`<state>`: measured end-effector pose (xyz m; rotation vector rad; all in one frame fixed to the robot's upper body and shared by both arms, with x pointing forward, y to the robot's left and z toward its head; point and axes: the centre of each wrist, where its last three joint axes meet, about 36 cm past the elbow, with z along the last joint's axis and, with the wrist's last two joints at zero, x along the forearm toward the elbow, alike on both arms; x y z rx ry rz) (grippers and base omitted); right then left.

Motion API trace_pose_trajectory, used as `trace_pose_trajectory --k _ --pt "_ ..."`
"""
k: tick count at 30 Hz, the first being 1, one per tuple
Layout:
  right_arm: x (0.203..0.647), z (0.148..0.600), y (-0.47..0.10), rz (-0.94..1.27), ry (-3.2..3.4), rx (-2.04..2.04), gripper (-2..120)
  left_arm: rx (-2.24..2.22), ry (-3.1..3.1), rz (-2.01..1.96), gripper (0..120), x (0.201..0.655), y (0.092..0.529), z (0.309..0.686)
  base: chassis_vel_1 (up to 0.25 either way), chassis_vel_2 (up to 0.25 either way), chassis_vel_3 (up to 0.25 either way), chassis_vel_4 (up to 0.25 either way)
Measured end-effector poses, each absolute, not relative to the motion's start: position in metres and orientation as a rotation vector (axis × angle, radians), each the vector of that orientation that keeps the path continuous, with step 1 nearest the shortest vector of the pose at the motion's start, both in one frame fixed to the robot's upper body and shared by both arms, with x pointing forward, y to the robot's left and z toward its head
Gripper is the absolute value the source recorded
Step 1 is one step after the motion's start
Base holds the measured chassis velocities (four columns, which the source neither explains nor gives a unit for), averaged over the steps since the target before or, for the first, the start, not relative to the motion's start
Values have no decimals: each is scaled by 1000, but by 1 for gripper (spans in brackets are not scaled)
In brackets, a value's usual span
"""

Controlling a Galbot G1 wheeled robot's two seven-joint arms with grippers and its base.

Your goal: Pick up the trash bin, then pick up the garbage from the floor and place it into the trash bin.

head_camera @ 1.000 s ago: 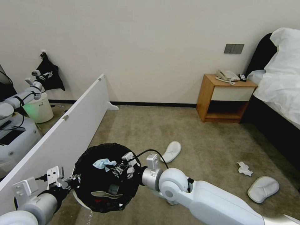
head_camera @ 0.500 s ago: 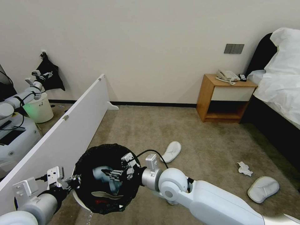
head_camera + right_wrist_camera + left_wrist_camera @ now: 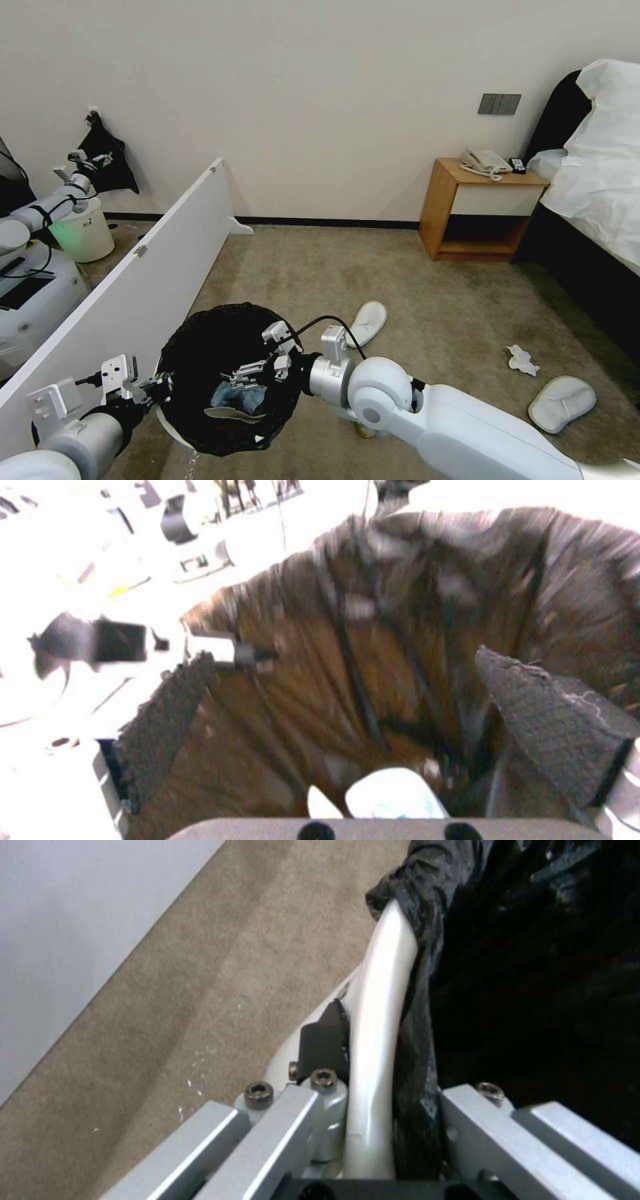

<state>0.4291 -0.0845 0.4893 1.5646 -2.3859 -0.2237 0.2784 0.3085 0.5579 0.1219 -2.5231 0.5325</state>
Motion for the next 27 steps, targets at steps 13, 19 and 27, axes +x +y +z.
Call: trace_pose_trajectory --k 13,19,27 --pt "442 502 -156 -389 -2775 1479 100 191 -2524 556 1 280 321 554 0 0 0 0" --pt "440 498 -201 -436 -2918 1237 100 221 -2533 572 1 280 333 556 0 0 0 0" --pt "423 459 -242 -334 -2977 905 100 222 -2536 579 1 281 339 555 0 0 0 0"
